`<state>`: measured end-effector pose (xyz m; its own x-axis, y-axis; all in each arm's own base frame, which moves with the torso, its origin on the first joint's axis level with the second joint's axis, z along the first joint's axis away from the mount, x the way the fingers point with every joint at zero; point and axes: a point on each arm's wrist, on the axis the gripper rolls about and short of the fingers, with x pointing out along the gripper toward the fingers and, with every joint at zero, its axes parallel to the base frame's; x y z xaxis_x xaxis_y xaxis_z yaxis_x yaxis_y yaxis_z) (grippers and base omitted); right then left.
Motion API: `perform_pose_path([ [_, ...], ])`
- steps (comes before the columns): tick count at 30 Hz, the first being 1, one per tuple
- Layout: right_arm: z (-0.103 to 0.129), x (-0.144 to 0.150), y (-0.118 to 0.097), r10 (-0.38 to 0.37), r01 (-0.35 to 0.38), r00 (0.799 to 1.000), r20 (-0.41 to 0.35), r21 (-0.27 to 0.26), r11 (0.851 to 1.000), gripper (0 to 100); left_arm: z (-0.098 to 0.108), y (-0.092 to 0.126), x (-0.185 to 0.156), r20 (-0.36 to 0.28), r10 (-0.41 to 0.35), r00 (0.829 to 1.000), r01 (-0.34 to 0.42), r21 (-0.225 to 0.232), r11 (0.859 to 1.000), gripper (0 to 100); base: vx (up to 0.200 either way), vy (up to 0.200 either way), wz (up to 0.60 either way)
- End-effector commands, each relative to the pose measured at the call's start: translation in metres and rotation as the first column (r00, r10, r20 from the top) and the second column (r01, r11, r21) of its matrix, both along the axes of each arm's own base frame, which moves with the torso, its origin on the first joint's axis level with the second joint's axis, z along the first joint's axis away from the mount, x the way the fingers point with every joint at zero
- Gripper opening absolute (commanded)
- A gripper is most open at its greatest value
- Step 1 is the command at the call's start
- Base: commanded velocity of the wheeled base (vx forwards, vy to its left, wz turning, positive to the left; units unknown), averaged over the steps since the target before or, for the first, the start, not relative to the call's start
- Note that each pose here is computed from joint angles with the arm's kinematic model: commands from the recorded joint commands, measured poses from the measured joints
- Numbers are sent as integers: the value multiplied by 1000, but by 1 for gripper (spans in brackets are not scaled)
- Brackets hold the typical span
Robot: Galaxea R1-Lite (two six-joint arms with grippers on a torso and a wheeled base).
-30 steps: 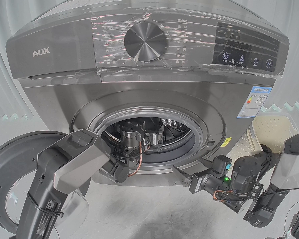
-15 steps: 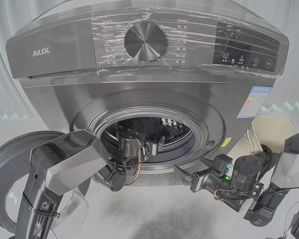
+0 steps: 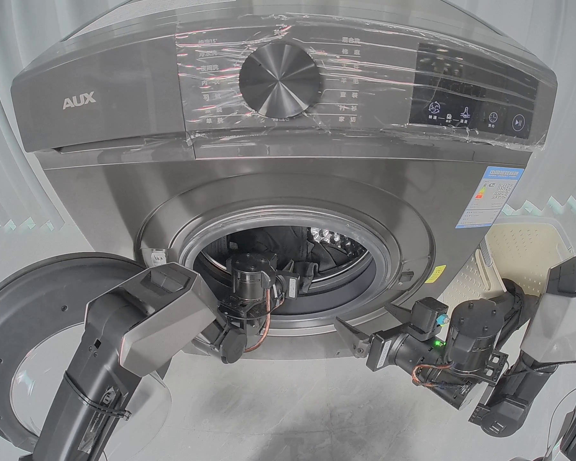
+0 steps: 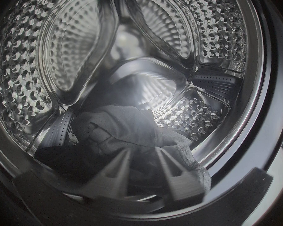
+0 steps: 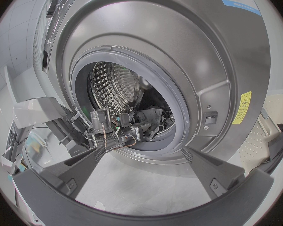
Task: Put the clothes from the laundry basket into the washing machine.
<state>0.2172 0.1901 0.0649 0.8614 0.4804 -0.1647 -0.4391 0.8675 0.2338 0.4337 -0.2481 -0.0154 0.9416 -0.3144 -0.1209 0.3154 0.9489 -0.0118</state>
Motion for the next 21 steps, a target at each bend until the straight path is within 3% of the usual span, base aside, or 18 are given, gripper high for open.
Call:
perform_pose_path([
  [1, 0, 0, 0, 0, 0, 1000, -1, 0, 1000, 100, -14, -1, 4, -10, 2, 1000, -2, 4, 1000, 0, 0, 0, 0],
  [4, 0, 0, 0, -1, 1, 1000, 0, 0, 1000, 100, -11, -5, 7, 11, 1, 1000, 0, -9, 1000, 0, 0, 0, 0],
  [9, 0, 0, 0, 0, 0, 1000, 0, 0, 1000, 100, 6, -11, 21, 93, 7, 996, -1, -71, 997, 0, 0, 0, 0],
  [14, -1, 0, 0, 0, 0, 1000, -1, -1, 1000, 100, 27, -15, 37, 188, 41, 981, -17, -130, 991, 0, 0, 0, 0],
  [21, -1, 0, 0, -1, 1, 1000, -1, -1, 1000, 100, 27, -13, 40, 198, 56, 979, -29, -136, 990, 0, 0, 0, 0],
])
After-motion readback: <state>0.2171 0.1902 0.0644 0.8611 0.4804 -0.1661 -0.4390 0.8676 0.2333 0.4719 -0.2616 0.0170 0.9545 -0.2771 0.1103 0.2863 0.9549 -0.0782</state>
